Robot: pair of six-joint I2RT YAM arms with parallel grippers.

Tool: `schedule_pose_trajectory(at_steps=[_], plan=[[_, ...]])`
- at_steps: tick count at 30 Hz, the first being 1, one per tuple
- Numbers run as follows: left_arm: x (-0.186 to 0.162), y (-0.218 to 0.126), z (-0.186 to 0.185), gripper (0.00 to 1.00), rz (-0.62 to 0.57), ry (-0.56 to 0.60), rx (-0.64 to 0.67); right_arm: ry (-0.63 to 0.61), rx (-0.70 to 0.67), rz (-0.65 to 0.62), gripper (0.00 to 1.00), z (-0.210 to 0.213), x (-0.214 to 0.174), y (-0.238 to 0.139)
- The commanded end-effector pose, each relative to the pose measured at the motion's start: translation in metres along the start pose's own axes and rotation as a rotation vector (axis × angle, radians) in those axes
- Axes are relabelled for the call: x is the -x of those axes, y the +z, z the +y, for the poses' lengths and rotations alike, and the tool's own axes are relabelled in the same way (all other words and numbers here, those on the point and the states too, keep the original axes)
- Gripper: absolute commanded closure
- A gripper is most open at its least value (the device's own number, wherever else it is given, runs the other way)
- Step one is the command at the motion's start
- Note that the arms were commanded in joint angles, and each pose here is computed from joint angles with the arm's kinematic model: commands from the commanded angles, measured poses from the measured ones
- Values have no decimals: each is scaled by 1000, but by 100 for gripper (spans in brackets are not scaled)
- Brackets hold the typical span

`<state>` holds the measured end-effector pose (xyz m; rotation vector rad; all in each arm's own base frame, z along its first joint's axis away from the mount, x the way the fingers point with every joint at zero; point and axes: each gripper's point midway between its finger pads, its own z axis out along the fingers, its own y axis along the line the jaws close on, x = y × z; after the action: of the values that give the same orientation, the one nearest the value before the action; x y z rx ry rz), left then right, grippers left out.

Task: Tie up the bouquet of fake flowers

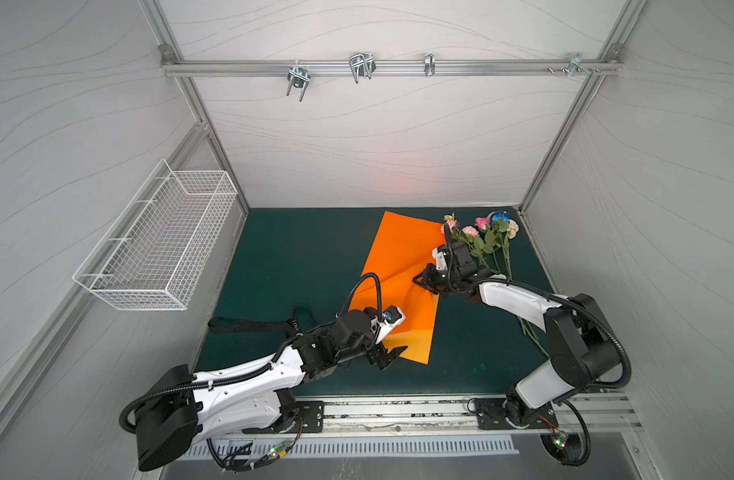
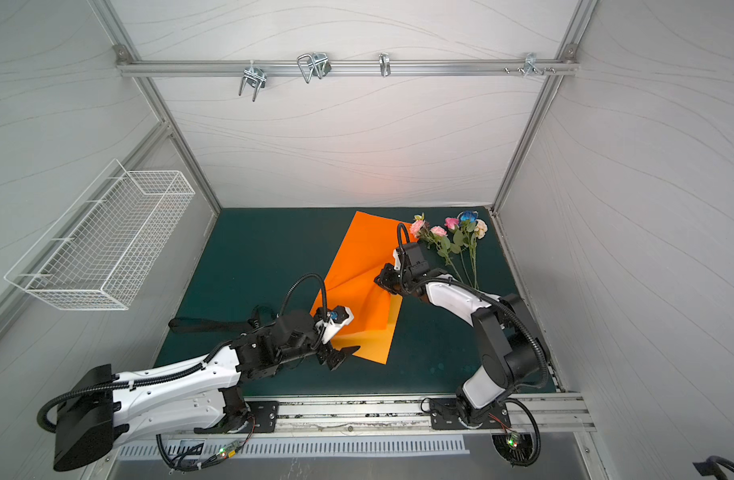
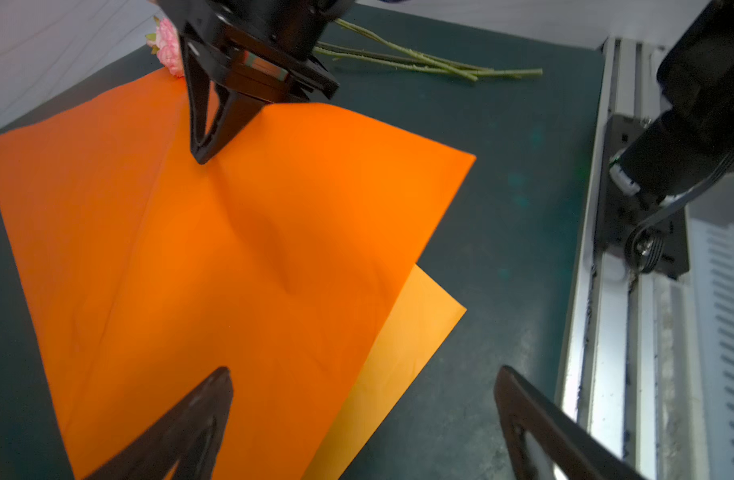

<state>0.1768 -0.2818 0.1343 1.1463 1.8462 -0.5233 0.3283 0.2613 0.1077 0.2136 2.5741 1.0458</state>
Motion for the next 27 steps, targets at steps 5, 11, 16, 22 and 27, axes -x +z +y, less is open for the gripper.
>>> schedule_pose_trajectory(at_steps=[5, 11, 16, 22, 27], plan=[[14, 21, 3, 1, 62, 299, 144, 28, -3, 25, 83, 0, -3, 3], [34, 43, 29, 2, 48, 268, 352, 33, -6, 30, 83, -2, -6, 3], [46, 62, 39, 16, 15, 258, 435, 32, 7, 31, 83, 1, -6, 1], [50, 71, 51, 100, 59, 239, 519, 5, 5, 16, 80, 5, -3, -10], [72, 53, 48, 100, 0, 181, 481, -33, 9, -38, 60, 8, 10, -40]])
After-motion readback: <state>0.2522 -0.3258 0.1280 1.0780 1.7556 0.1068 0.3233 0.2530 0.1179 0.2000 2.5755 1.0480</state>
